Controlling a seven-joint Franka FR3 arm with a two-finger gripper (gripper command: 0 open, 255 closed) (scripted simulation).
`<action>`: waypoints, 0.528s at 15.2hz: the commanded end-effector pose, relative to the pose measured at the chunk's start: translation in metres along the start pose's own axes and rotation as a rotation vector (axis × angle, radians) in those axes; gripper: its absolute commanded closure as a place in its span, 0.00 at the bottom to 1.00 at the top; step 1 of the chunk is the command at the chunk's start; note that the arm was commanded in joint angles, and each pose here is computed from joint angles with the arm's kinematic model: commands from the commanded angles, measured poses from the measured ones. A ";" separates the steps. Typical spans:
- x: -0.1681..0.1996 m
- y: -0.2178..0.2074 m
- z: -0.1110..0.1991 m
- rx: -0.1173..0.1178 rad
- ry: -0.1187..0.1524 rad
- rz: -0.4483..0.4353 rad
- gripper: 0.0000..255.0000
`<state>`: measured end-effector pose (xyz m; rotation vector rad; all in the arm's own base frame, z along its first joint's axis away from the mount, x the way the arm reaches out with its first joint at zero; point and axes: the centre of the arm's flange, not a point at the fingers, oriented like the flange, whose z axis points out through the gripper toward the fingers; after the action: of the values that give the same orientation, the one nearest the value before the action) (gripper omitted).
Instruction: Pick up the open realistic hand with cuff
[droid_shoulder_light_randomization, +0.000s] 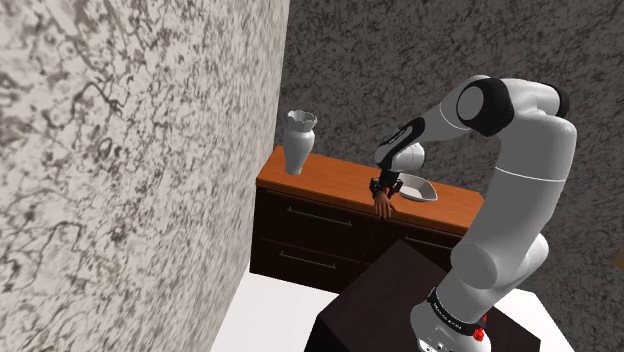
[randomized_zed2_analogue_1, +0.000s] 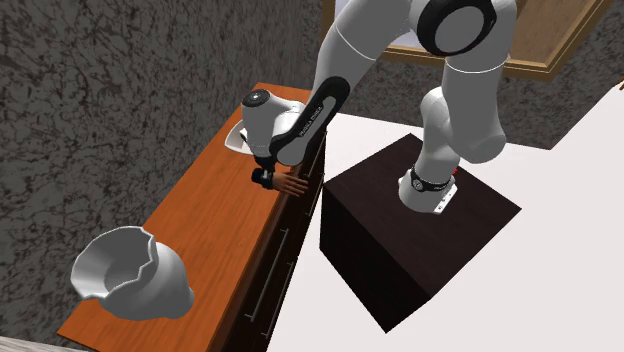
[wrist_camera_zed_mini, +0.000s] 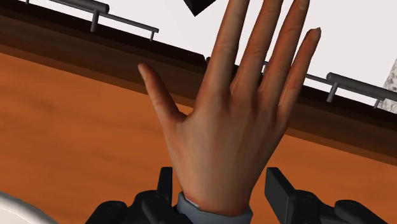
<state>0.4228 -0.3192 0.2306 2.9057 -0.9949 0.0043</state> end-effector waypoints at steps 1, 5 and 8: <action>0.000 0.000 -0.010 0.000 0.000 0.000 1.00; 0.001 0.002 -0.031 0.000 0.000 0.000 1.00; 0.001 0.003 -0.047 0.000 0.000 0.000 1.00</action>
<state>0.4233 -0.3202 0.2723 2.9060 -0.9945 0.0037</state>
